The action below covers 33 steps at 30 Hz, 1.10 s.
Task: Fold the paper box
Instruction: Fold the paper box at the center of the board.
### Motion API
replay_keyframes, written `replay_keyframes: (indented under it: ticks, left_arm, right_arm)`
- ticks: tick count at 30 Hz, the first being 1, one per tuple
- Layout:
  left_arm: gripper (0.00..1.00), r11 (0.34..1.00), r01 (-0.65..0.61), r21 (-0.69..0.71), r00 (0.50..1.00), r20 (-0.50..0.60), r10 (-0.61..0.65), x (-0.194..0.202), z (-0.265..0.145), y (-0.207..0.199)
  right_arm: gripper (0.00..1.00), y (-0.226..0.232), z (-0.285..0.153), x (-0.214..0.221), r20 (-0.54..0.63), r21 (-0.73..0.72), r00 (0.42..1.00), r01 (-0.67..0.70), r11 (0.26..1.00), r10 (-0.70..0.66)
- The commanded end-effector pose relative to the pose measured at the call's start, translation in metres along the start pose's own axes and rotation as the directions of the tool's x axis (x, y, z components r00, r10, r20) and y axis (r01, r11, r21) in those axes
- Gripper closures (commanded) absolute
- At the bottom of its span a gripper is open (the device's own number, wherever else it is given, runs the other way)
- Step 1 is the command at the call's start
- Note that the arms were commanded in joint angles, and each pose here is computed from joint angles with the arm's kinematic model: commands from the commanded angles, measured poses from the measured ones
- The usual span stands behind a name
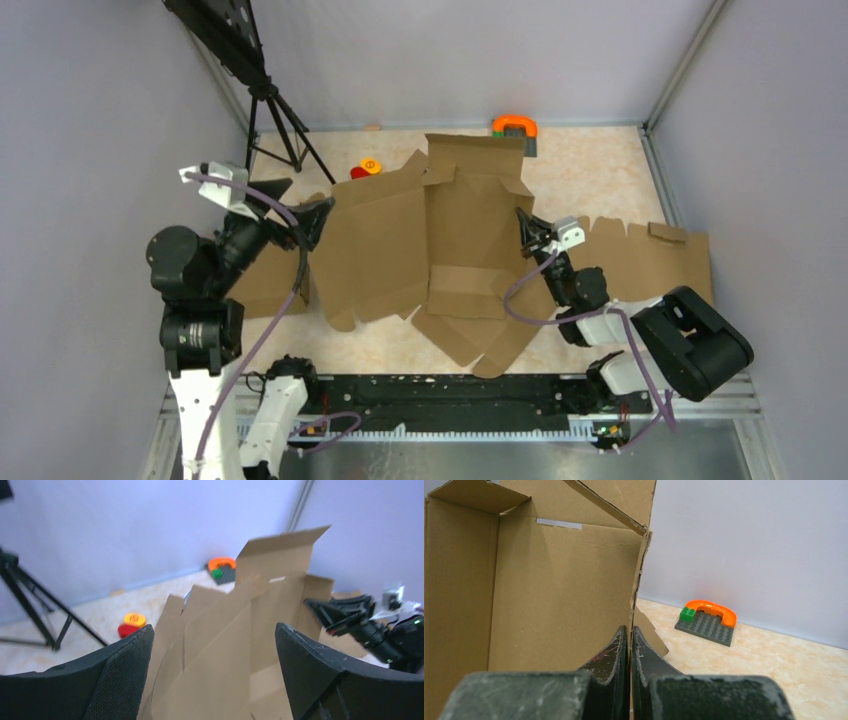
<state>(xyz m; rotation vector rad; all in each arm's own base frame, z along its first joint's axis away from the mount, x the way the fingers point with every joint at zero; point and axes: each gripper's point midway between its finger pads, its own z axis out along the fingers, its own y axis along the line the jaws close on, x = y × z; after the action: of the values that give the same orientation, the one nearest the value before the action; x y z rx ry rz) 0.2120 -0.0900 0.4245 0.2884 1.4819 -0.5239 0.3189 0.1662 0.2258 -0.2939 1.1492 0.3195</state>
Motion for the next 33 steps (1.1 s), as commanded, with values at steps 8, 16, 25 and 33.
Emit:
replay_keyframes:
  ticks: [8, 16, 25, 33]
  left_arm:
    - [0.20, 0.855, 0.207, 0.475, 0.975, -0.028, -0.221, -0.065, 0.093, -0.079]
    - [0.01, 0.802, 0.168, 0.573, 0.974, 0.031, -0.226, -0.085, 0.129, -0.094]
    - [0.01, 0.831, 0.444, 0.336, 0.895, -0.115, -0.431, -0.077, 0.177, -0.049]
    - [0.21, 0.777, 0.606, 0.174, 0.772, -0.365, -0.520, -0.015, 0.227, -0.038]
  right_arm:
    - [1.00, 0.019, 0.004, -0.025, 0.096, -0.099, 0.995, 0.031, 0.995, -0.022]
    - [1.00, 0.025, 0.005, -0.031, 0.114, -0.137, 0.993, 0.054, 0.989, -0.038]
    - [1.00, 0.031, 0.003, -0.032, 0.125, -0.170, 0.991, 0.062, 0.983, -0.041]
    - [1.00, 0.037, 0.003, -0.035, 0.139, -0.200, 0.990, 0.065, 0.978, -0.037]
